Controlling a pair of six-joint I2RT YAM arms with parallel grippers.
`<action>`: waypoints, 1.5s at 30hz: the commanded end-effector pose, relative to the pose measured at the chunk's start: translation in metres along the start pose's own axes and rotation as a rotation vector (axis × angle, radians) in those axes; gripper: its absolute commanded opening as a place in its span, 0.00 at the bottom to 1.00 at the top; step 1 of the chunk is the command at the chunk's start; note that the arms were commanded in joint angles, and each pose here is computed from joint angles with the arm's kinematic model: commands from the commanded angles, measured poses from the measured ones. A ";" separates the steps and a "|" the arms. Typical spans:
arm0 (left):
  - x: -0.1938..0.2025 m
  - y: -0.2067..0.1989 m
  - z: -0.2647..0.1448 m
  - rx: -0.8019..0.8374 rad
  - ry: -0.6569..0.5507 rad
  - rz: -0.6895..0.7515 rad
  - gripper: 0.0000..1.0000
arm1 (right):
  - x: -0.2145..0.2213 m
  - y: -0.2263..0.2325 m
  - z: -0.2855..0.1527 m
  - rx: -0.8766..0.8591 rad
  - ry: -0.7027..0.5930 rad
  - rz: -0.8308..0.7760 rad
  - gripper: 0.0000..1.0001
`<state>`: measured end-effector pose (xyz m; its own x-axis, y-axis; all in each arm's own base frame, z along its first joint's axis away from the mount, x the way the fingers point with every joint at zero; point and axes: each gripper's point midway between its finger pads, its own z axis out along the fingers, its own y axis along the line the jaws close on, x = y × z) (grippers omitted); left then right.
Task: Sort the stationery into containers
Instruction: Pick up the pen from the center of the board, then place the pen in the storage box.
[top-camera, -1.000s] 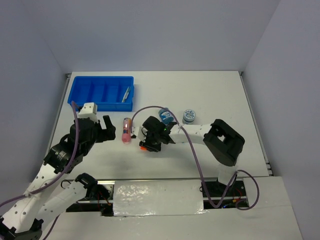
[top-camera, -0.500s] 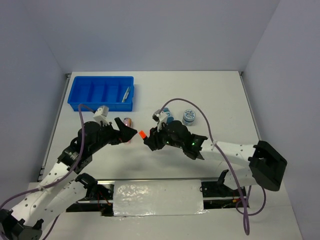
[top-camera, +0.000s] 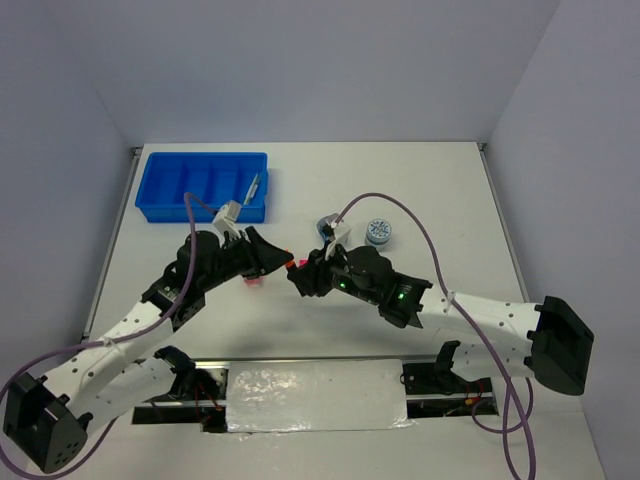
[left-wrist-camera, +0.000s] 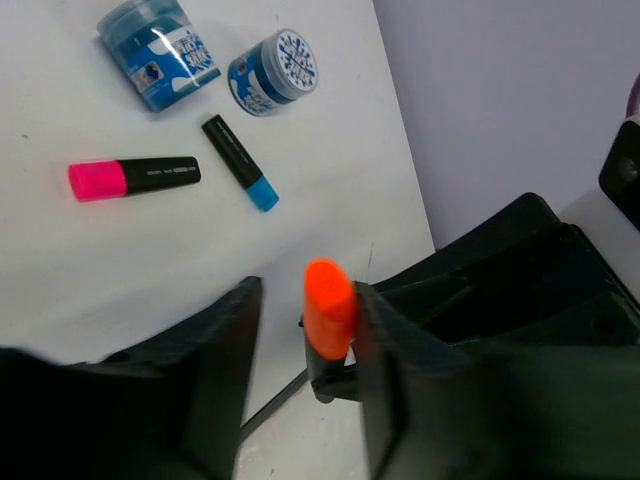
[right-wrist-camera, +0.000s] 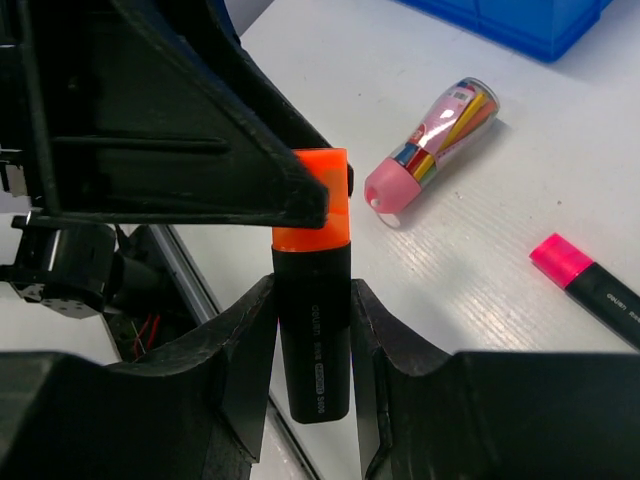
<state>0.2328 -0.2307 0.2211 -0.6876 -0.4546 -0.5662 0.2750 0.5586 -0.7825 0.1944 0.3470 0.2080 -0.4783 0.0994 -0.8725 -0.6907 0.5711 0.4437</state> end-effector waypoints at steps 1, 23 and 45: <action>-0.016 -0.031 0.003 0.104 -0.041 0.029 0.48 | -0.029 0.019 -0.001 -0.037 -0.078 -0.002 0.00; -0.170 0.061 0.019 -0.629 -0.076 0.580 0.00 | -0.050 -0.051 -0.085 0.151 -0.266 0.069 1.00; -0.296 0.253 0.100 -0.789 -0.060 0.608 0.25 | -0.031 -0.062 -0.150 0.172 -0.251 -0.008 1.00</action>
<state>0.5567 -0.0286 0.1530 -0.6057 0.0434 -0.7945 0.0203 0.9990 0.0391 0.1672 0.1888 0.2445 -0.3188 0.3040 -0.8978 -0.5890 0.6785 0.4389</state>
